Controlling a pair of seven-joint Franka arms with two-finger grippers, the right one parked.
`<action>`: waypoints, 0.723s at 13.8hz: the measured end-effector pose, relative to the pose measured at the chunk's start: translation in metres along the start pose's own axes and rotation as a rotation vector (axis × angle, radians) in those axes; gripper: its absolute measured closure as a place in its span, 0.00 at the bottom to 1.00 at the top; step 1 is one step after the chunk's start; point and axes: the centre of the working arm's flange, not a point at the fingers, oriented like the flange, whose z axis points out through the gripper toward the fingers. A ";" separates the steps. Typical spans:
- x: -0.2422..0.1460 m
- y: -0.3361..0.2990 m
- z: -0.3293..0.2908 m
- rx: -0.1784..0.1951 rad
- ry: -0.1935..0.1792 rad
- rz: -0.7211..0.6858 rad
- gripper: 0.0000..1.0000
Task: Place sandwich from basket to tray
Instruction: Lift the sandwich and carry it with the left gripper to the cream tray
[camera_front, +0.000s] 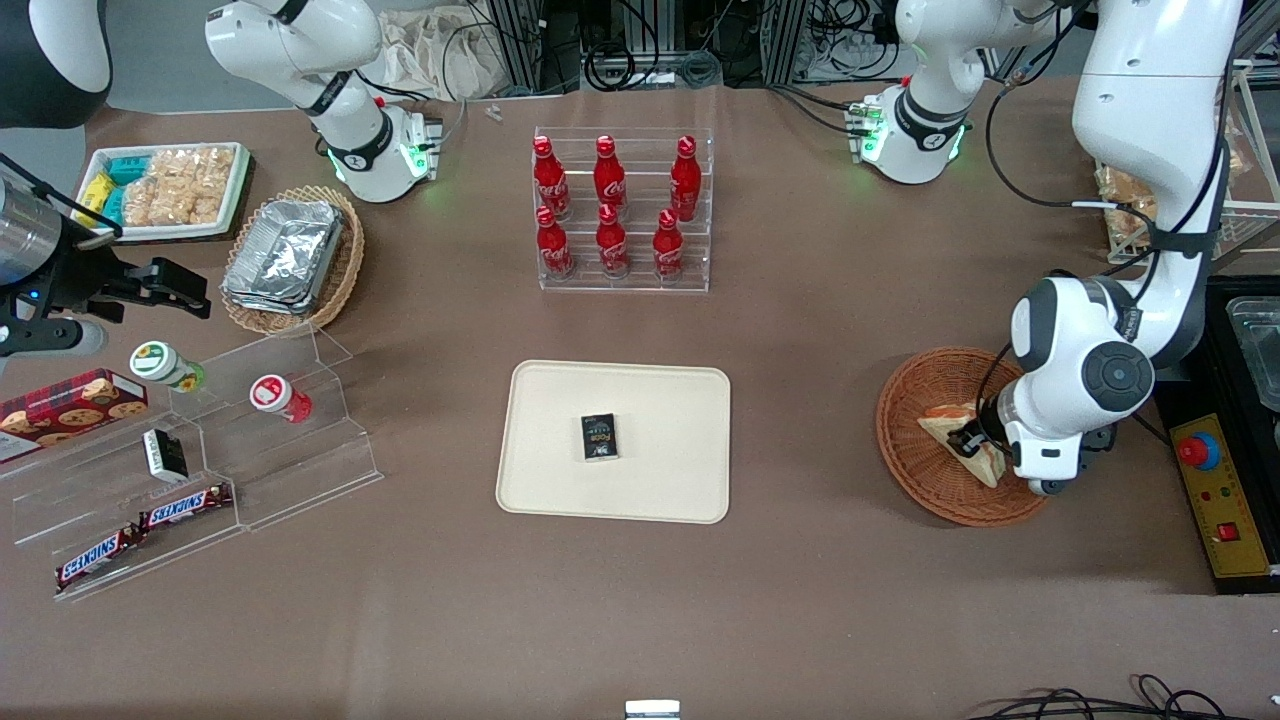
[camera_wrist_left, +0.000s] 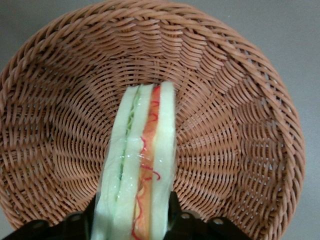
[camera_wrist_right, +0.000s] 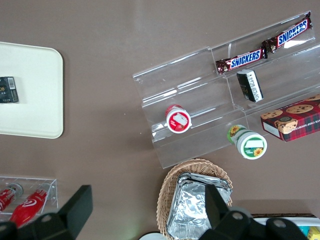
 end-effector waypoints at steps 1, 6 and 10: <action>0.002 0.001 -0.004 -0.004 0.004 0.000 0.59; 0.021 0.016 -0.091 0.053 -0.036 0.090 0.72; -0.027 0.079 -0.196 0.007 -0.032 0.364 0.81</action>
